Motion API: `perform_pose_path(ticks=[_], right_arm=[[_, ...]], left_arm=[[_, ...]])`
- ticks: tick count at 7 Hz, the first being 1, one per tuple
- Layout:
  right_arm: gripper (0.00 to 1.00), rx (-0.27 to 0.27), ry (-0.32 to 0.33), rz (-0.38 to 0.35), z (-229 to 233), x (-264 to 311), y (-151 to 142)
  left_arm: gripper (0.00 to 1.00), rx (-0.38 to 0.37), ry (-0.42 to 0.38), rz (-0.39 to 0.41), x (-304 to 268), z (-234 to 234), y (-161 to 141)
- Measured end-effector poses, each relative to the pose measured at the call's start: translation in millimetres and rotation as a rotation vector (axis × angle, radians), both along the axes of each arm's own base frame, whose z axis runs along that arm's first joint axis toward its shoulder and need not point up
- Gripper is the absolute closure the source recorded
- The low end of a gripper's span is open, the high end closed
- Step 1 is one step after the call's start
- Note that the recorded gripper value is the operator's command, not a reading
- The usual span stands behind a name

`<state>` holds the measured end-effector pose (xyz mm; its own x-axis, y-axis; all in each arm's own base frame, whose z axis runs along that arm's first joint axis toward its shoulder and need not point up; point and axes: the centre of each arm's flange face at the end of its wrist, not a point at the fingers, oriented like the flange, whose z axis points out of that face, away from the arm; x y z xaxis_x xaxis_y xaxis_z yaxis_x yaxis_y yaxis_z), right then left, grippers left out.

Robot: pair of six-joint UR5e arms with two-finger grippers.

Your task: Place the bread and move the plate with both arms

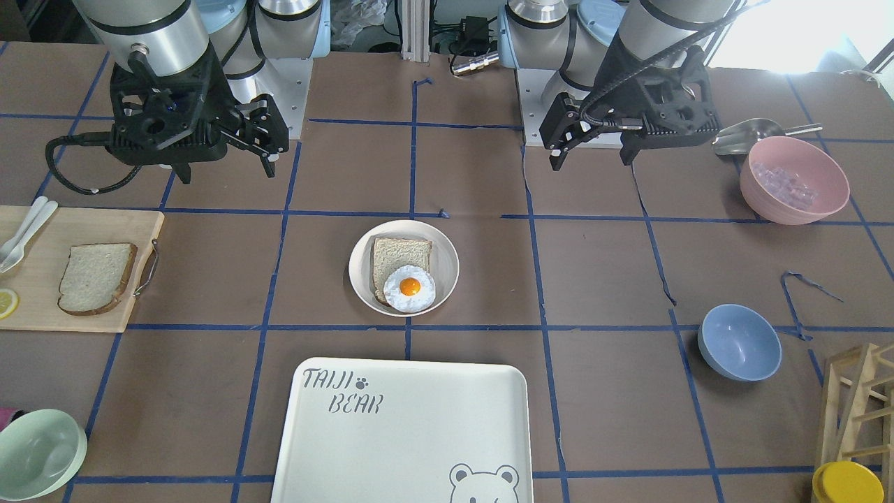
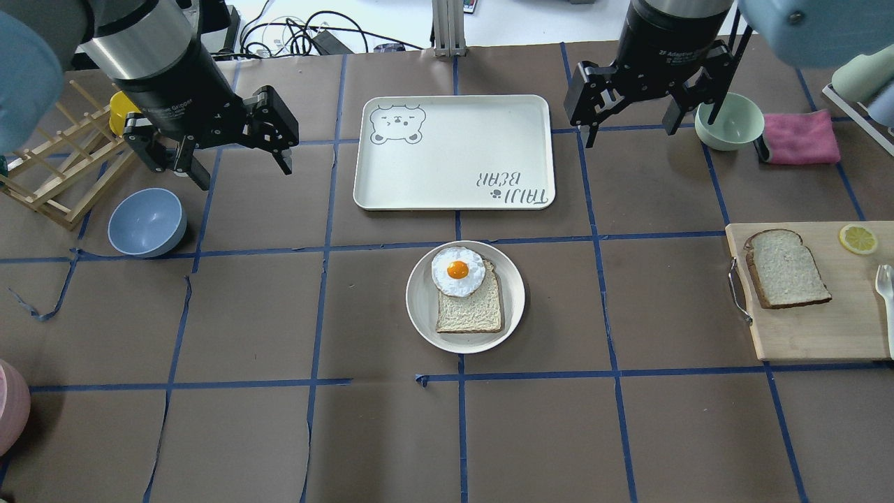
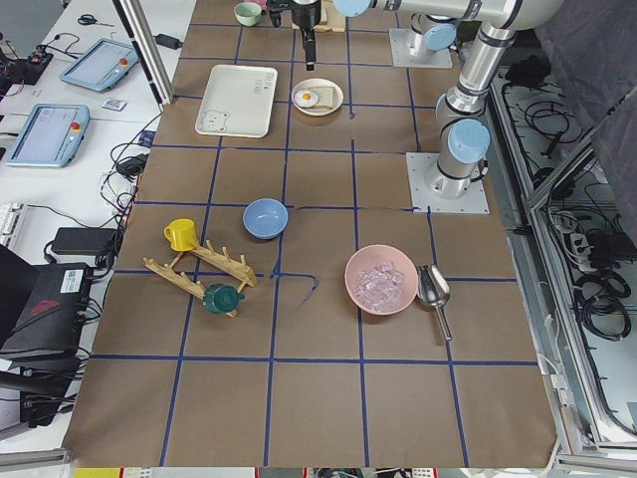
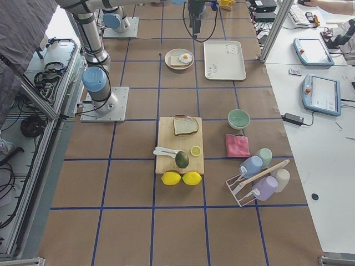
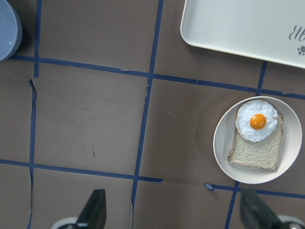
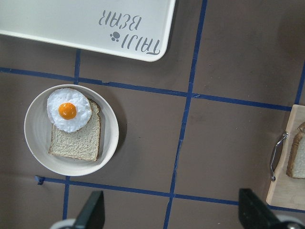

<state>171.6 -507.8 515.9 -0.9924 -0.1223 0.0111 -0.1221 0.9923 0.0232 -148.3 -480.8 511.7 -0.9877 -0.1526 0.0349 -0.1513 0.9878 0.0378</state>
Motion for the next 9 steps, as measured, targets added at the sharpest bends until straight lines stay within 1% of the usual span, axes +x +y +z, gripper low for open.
perform_pose_path(ticks=[4, 6, 9], right_arm=[[0.00, -0.001, 0.011, -0.018, -1, -8, 1], [0.00, 0.005, 0.017, -0.042, -3, -11, 2], [0.00, 0.007, 0.019, -0.042, -4, -13, 2]], left_arm=[[0.00, 0.000, 0.000, 0.001, 0, 0, 0], [0.00, 0.000, 0.000, 0.001, 0, 0, 0], [0.00, 0.000, 0.001, 0.001, 0, 0, 0]])
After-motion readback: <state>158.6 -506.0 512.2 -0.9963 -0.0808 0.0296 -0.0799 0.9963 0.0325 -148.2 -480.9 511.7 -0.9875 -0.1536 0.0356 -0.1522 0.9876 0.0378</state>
